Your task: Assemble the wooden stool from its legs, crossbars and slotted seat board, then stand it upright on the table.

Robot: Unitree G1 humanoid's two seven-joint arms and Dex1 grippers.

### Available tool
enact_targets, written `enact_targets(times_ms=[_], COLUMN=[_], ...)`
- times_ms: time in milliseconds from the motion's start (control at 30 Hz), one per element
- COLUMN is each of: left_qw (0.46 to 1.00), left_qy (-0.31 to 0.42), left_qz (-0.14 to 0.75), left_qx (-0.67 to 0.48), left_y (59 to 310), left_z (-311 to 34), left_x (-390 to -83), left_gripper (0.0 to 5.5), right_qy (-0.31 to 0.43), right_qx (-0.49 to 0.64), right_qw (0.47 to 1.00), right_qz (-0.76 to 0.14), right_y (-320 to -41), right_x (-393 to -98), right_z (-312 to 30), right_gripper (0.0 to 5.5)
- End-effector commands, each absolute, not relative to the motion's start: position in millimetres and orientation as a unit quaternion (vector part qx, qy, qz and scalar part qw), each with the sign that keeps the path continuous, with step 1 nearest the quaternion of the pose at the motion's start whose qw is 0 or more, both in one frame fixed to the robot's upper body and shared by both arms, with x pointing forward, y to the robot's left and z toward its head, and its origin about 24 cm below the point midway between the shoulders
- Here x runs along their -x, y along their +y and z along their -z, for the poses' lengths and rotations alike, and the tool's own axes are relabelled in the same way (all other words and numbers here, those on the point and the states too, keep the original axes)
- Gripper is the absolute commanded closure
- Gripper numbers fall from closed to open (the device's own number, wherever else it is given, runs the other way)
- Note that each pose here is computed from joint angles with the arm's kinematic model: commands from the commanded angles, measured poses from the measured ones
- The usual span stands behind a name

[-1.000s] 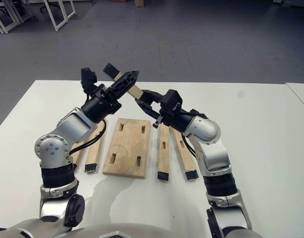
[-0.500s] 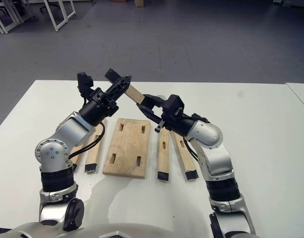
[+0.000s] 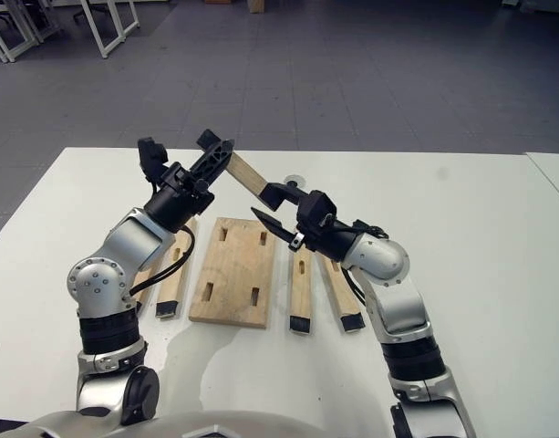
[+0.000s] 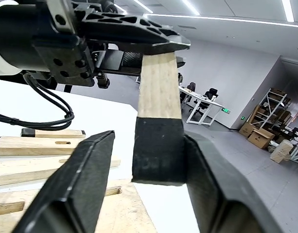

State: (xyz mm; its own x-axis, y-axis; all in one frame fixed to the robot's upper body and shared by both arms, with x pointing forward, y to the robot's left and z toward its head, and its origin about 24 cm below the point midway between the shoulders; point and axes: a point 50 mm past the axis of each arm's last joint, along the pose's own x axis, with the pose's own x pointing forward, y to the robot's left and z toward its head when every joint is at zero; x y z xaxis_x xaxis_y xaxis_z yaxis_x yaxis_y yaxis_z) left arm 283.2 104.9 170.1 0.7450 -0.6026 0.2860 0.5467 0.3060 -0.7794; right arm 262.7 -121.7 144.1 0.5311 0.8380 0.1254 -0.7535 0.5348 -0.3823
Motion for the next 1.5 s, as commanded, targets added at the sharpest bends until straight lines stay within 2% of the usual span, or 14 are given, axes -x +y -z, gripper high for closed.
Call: enact_targets(times_ms=[33, 100, 233, 333, 400, 533, 733, 867, 1100, 1500], left_qw=[0.832, 0.869, 0.959, 0.997, 0.999, 0.996, 0.995, 0.994, 0.995, 0.991], left_qy=[0.033, 0.016, -0.036, 0.004, 0.045, 0.085, 0.096, 0.098, 0.078, 0.115], left_qz=[0.338, 0.298, 0.159, 0.063, 0.028, 0.007, -0.004, -0.003, 0.01, 0.006], left_qx=[0.439, 0.395, 0.233, 0.047, -0.013, 0.023, 0.034, 0.04, 0.053, 0.064], left_y=[116, 139, 208, 236, 239, 235, 241, 240, 232, 231], left_z=[-166, -168, -186, -177, -158, -125, -105, -98, -106, -80], left_x=[-283, -282, -271, -257, -248, -241, -246, -249, -257, -250], left_gripper=[5.07, 5.07, 5.07, 5.07, 5.07, 5.07, 5.07, 5.07, 5.07, 5.07], right_qy=[-0.141, -0.132, -0.069, -0.038, -0.032, -0.028, -0.023, -0.021, -0.014, -0.011], right_qx=[0.146, 0.152, 0.194, 0.213, 0.211, 0.202, 0.199, 0.203, 0.207, 0.212], right_qw=[0.877, 0.894, 0.902, 0.9, 0.902, 0.909, 0.912, 0.91, 0.907, 0.907], right_qz=[-0.436, -0.399, -0.381, -0.379, -0.374, -0.364, -0.358, -0.361, -0.367, -0.364], right_y=[-127, -137, -158, -161, -159, -154, -151, -150, -150, -156], right_x=[-269, -276, -276, -275, -277, -280, -274, -272, -269, -270], right_z=[-148, -148, -122, -106, -103, -104, -105, -105, -102, -103], right_gripper=[2.43, 2.39, 2.39, 2.39, 2.39, 2.39, 2.39, 2.39, 2.39, 2.39])
